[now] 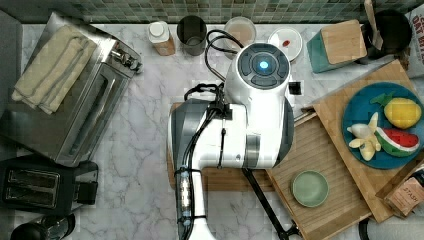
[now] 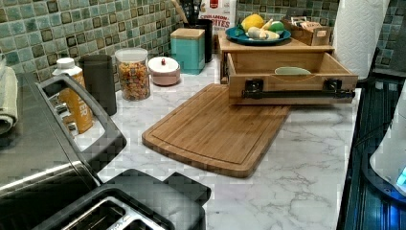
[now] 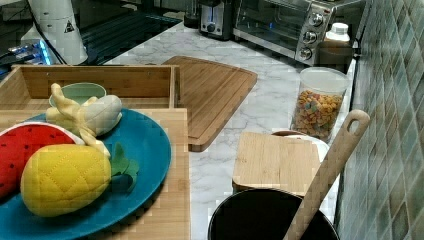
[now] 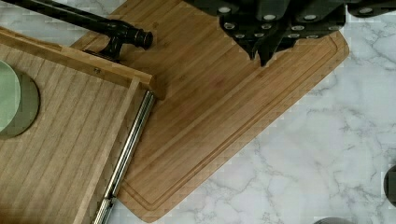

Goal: Close the drawer.

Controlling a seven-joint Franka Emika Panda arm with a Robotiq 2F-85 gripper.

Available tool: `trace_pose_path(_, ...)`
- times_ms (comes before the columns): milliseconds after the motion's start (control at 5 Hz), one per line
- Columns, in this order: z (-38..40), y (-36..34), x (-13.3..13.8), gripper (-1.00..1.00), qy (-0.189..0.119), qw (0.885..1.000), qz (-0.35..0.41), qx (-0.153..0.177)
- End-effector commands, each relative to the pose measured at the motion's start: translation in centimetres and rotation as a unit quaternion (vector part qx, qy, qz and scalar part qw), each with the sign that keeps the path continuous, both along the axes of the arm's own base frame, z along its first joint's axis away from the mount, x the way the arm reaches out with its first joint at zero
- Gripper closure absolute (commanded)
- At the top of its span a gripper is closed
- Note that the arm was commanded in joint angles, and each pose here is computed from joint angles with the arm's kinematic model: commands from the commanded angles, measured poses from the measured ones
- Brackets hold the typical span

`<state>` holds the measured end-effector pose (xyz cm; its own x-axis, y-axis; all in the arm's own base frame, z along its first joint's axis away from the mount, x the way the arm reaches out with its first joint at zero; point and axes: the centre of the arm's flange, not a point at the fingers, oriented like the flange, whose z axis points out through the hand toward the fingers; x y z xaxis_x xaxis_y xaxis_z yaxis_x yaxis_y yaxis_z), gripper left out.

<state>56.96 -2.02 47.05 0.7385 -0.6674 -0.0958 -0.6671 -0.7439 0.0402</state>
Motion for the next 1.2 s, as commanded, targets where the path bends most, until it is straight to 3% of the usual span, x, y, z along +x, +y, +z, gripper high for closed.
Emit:
trace_pose_path(200,-0.6,-0.2,-0.2,1.00,0.006,1.000,-0.004,0.004)
trace_pose_path(400,-2.1,-0.3,-1.4,1.00,-0.015,1.000,-0.004,0.009)
trace_pose_path(800,-5.2,2.7,-4.8,1.00,-0.055,0.996,0.068,0.025)
trace_pose_path(1000,-5.9,4.5,-6.1,1.00,-0.056,0.990,0.120,0.040)
trace_pose_path(1200,-6.5,6.0,-8.5,1.00,-0.070,0.980,0.187,0.024)
